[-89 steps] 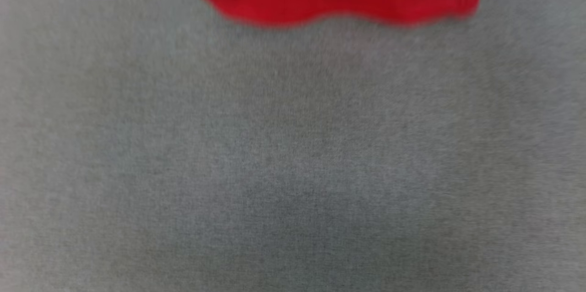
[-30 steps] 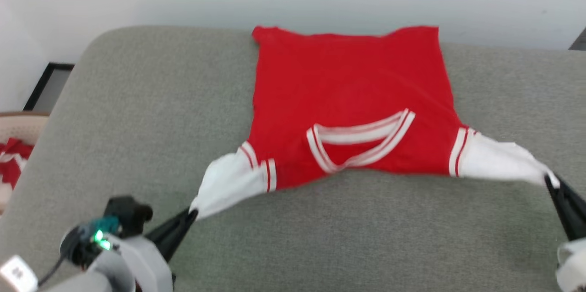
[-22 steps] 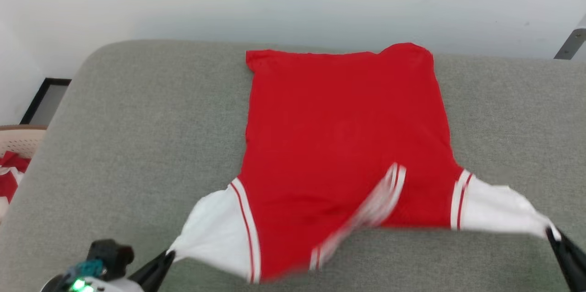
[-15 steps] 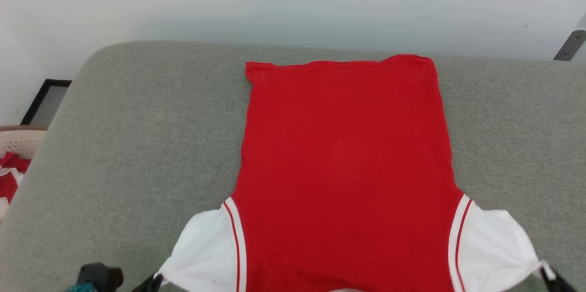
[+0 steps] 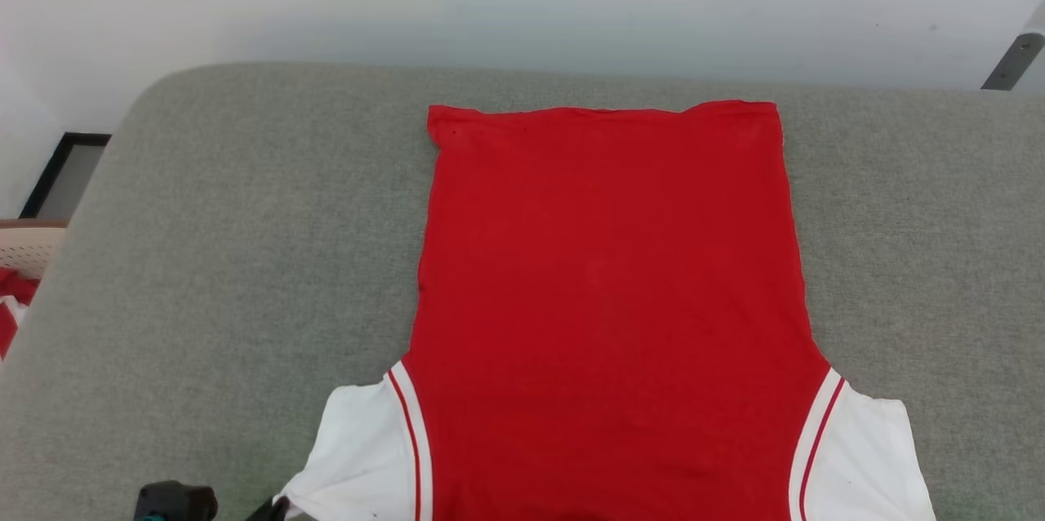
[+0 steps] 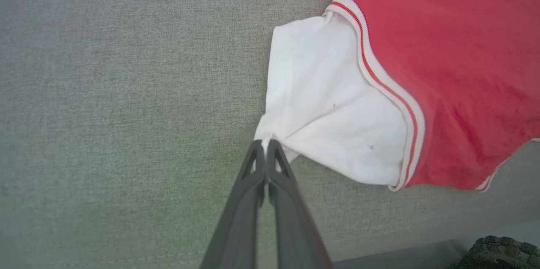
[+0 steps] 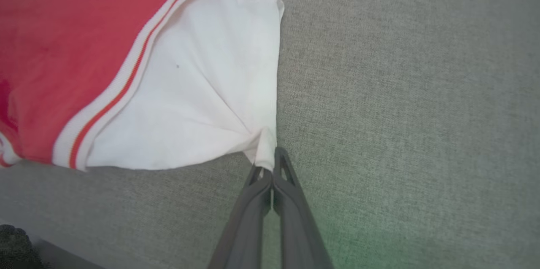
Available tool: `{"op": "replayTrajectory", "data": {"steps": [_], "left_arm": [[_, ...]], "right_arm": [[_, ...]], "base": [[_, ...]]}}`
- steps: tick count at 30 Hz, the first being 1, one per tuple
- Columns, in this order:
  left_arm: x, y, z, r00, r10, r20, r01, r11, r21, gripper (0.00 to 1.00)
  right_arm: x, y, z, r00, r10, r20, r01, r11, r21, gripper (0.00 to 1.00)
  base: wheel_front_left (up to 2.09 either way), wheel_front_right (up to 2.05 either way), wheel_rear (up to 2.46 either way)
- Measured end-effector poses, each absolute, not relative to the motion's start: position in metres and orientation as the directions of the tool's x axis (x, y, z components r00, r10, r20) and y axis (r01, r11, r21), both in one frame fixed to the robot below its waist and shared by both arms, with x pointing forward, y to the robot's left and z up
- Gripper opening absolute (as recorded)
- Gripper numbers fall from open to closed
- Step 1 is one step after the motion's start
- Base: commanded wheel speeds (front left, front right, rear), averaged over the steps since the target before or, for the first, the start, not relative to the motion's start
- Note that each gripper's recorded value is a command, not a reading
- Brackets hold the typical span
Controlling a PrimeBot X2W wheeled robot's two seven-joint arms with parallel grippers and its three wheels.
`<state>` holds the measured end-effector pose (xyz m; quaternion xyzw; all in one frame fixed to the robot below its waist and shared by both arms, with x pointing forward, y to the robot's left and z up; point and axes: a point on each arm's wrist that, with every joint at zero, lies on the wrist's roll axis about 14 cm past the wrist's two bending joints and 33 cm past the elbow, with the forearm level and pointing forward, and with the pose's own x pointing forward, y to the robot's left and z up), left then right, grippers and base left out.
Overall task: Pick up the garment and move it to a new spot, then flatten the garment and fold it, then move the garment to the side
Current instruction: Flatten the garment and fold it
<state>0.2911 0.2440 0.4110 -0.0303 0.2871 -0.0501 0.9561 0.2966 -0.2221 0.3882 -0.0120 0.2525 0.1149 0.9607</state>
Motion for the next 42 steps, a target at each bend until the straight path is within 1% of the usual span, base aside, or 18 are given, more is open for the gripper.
{"op": "replayTrajectory", "data": {"steps": [3,4,6,7,9,10,11,18,20,22,24,27,30,35,38,42], "left_arm": [[0.295,0.243,0.410,0.832,-0.116,-0.543,0.083,0.993,-0.085,0.00],[0.296,0.242,0.410,0.833,-0.119,-0.541,0.085,0.993,-0.088,0.00],[0.298,0.239,0.409,0.833,-0.129,-0.538,0.093,0.991,-0.093,0.00],[0.298,0.239,0.409,0.833,-0.130,-0.537,0.095,0.991,-0.092,0.00],[0.300,0.237,0.409,0.835,-0.132,-0.534,0.095,0.991,-0.095,0.00],[0.301,0.237,0.409,0.836,-0.132,-0.532,0.096,0.991,-0.095,0.00],[0.301,0.236,0.409,0.837,-0.133,-0.531,0.096,0.991,-0.097,0.00],[0.305,0.228,0.409,0.839,-0.150,-0.523,0.107,0.988,-0.112,0.00],[0.306,0.228,0.409,0.841,-0.152,-0.520,0.107,0.988,-0.114,0.00],[0.309,0.226,0.411,0.844,-0.154,-0.513,0.109,0.987,-0.116,0.00],[0.311,0.224,0.411,0.847,-0.157,-0.508,0.111,0.986,-0.120,0.00],[0.312,0.221,0.410,0.847,-0.163,-0.506,0.115,0.986,-0.124,0.00],[0.313,0.218,0.408,0.845,-0.172,-0.507,0.121,0.984,-0.132,0.00],[0.324,0.212,0.410,0.850,-0.194,-0.491,0.141,0.980,-0.142,0.00],[0.332,0.211,0.410,0.851,-0.200,-0.486,0.149,0.979,-0.142,0.00],[0.338,0.210,0.409,0.850,-0.210,-0.482,0.159,0.977,-0.145,0.00]], "right_arm": [[0.299,-0.220,0.382,0.828,0.215,-0.519,-0.225,0.973,0.044,0.00],[0.299,-0.219,0.380,0.822,0.220,-0.525,-0.231,0.972,0.046,0.06],[0.300,-0.219,0.375,0.807,0.215,-0.549,-0.224,0.973,0.051,0.23],[0.300,-0.218,0.373,0.800,0.219,-0.559,-0.230,0.972,0.051,0.32],[0.301,-0.217,0.370,0.787,0.220,-0.576,-0.229,0.972,0.058,0.59],[0.301,-0.216,0.370,0.782,0.224,-0.582,-0.234,0.970,0.059,0.85],[0.302,-0.216,0.369,0.777,0.225,-0.588,-0.236,0.970,0.058,1.00],[0.307,-0.210,0.376,0.738,0.261,-0.622,-0.266,0.960,0.088,1.00],[0.310,-0.205,0.384,0.733,0.285,-0.618,-0.268,0.956,0.122,1.00],[0.316,-0.201,0.398,0.742,0.305,-0.598,-0.280,0.950,0.137,1.00],[0.325,-0.202,0.412,0.754,0.308,-0.580,-0.265,0.951,0.159,1.00],[0.342,-0.201,0.435,0.778,0.312,-0.546,-0.279,0.949,0.145,1.00],[0.369,-0.190,0.461,0.815,0.331,-0.476,-0.302,0.943,0.138,1.00],[0.423,-0.177,0.491,0.858,0.338,-0.386,-0.338,0.939,0.069,1.00],[0.459,-0.167,0.498,0.873,0.337,-0.352,-0.348,0.937,0.033,1.00],[0.504,-0.156,0.500,0.880,0.335,-0.336,-0.348,0.937,0.022,1.00]], "base": [[0.00,0.00,0.00],[0.00,0.00,0.00],[0.00,0.00,0.00],[0.00,0.00,0.00],[0.00,0.00,0.00],[0.00,0.00,0.00],[0.00,0.00,0.00],[0.00,0.00,0.00],[0.00,0.00,0.00],[0.00,0.00,0.00],[0.00,0.00,0.00],[0.00,0.00,0.00],[0.00,0.00,0.00],[0.00,0.00,0.00],[0.00,0.00,0.00],[0.00,0.00,0.00]]}}
